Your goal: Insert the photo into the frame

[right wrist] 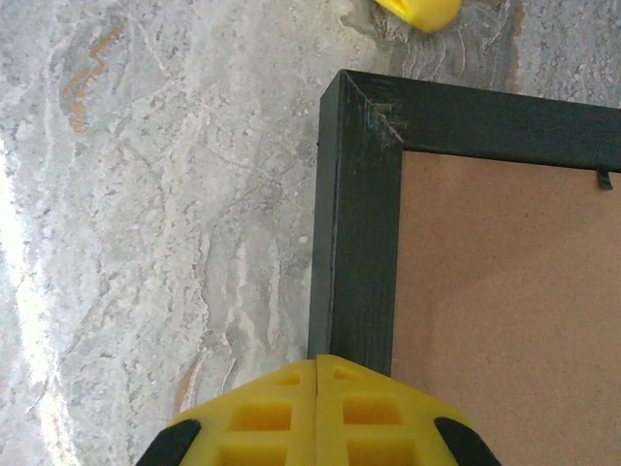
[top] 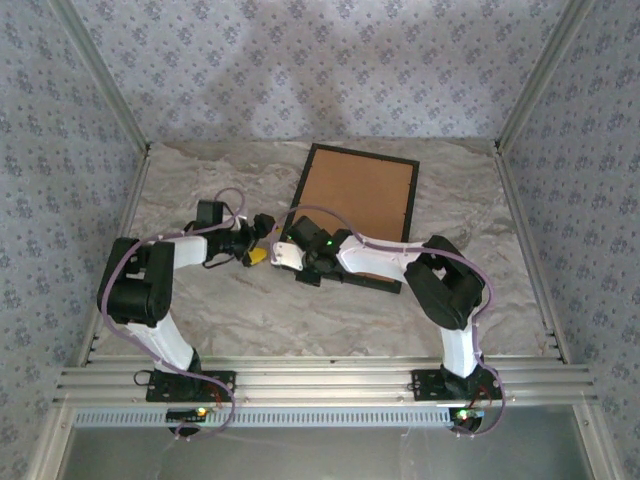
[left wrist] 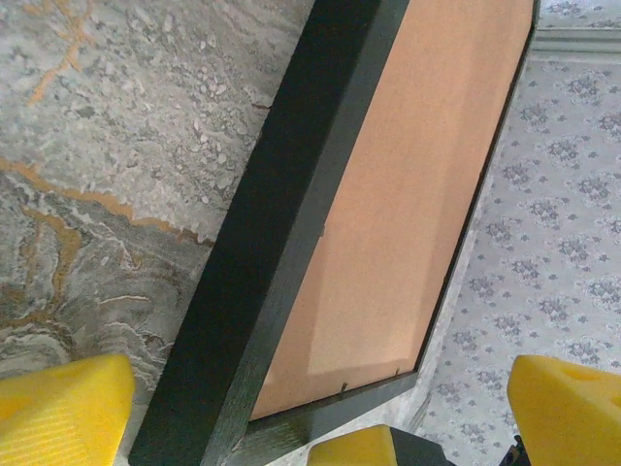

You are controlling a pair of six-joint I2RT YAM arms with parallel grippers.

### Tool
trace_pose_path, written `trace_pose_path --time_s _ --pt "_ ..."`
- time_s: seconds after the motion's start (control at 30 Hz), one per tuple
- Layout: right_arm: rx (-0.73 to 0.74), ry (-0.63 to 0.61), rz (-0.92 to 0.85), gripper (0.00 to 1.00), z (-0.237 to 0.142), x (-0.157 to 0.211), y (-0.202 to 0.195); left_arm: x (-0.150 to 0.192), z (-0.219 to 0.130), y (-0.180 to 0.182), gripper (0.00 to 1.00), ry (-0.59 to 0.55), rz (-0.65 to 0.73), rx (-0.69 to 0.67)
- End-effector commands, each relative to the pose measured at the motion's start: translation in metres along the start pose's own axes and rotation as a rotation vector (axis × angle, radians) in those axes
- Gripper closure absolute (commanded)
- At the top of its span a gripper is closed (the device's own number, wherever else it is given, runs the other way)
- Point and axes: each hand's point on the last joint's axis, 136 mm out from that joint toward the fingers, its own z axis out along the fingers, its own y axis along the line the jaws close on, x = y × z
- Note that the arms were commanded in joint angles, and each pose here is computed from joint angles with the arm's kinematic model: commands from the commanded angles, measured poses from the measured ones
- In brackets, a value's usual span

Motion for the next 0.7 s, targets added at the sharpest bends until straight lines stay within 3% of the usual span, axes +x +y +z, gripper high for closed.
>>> trace_pose_path --time_s 0.0,0.13,0.27,0.57,0.67 --pt "-0.016 0.000 0.012 1.00 -0.007 -0.004 0.000 0.000 0.003 -0.006 0.01 0.018 0.013 0.021" --pt "-0.016 -0.005 0.025 0.98 -0.006 -0.005 -0.002 -0.005 -0.001 -0.007 0.01 0.005 0.016 0.019" --pt "-0.007 -0.054 0.048 0.71 -0.012 -0.016 -0.013 -0.014 -0.007 -0.010 0.01 -0.019 0.017 0.029" --pt "0.054 -0.090 0.026 0.45 0.003 -0.031 -0.026 -0.034 -0.025 -0.018 0.02 -0.085 0.039 0.042" --pt "0.049 -0.106 0.010 0.29 0.009 -0.039 -0.028 -0.034 -0.025 -0.019 0.01 -0.081 0.045 0.047"
